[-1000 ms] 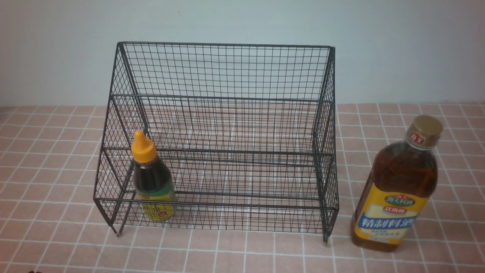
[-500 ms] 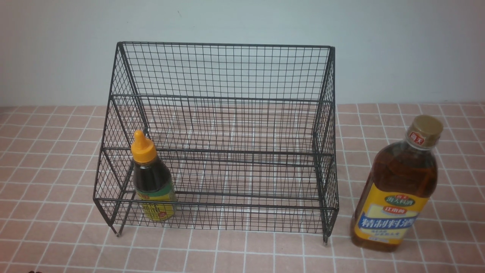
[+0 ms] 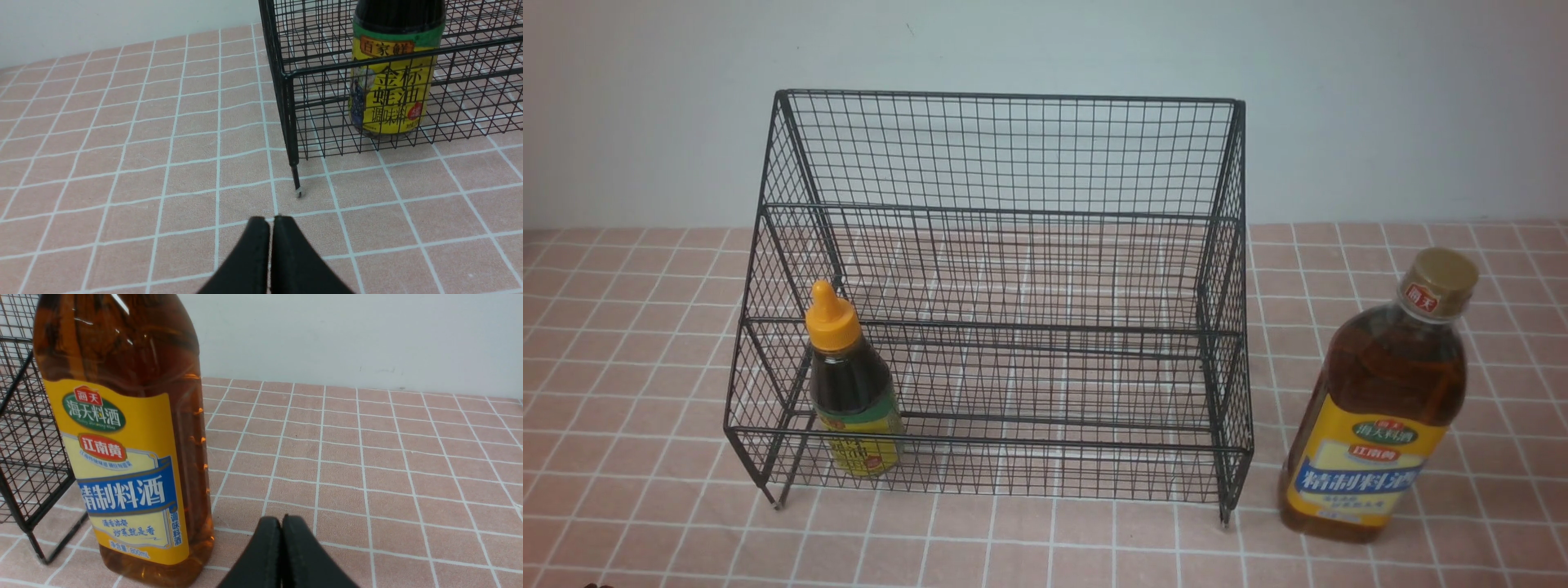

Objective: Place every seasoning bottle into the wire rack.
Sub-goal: Use the right arm to grab the condiment bottle closest to it

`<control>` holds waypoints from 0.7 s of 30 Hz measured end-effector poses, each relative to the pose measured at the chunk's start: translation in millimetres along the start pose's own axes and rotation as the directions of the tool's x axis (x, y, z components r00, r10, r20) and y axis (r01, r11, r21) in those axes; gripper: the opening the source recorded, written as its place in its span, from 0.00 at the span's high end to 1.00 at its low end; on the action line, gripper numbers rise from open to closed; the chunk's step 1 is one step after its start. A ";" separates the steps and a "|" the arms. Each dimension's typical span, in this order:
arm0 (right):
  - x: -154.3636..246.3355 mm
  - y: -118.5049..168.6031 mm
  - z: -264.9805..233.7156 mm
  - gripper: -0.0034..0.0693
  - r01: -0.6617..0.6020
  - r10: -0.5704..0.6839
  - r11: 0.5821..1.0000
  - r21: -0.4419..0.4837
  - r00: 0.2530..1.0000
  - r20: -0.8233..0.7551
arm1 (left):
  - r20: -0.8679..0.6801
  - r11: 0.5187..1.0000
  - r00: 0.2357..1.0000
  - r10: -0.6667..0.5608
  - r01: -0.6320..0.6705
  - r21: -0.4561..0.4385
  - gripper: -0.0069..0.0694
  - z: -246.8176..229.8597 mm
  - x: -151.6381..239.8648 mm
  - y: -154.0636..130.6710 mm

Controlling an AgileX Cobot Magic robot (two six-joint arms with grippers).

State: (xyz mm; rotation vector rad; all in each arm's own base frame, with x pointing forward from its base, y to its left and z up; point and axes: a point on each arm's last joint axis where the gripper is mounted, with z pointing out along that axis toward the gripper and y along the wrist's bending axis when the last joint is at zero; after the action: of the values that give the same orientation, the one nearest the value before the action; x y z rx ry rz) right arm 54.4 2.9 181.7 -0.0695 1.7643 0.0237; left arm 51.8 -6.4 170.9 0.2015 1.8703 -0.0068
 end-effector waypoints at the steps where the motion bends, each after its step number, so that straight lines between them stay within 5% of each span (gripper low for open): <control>1: -1.8 0.1 0.1 0.97 -0.003 0.003 1.000 -0.001 1.000 0.023 | 0.000 1.000 1.000 0.000 0.000 0.000 0.92 0.0 0.0 0.0; 12: -36.3 -2.9 -7.7 0.97 -0.180 0.183 0.983 -0.046 0.894 0.410 | 0.000 1.000 1.000 0.000 0.000 0.000 0.92 0.0 0.0 0.0; 21: -46.6 -6.5 -13.4 0.97 -0.287 0.295 0.953 -0.097 0.801 0.521 | 0.000 1.000 1.000 0.000 0.000 0.000 0.92 0.0 0.0 0.0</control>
State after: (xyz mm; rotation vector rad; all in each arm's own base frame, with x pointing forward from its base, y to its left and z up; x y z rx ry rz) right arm 50.6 -2.7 230.2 0.1878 1.2003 0.2577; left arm 51.8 -6.4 170.9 0.2015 1.8703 -0.0068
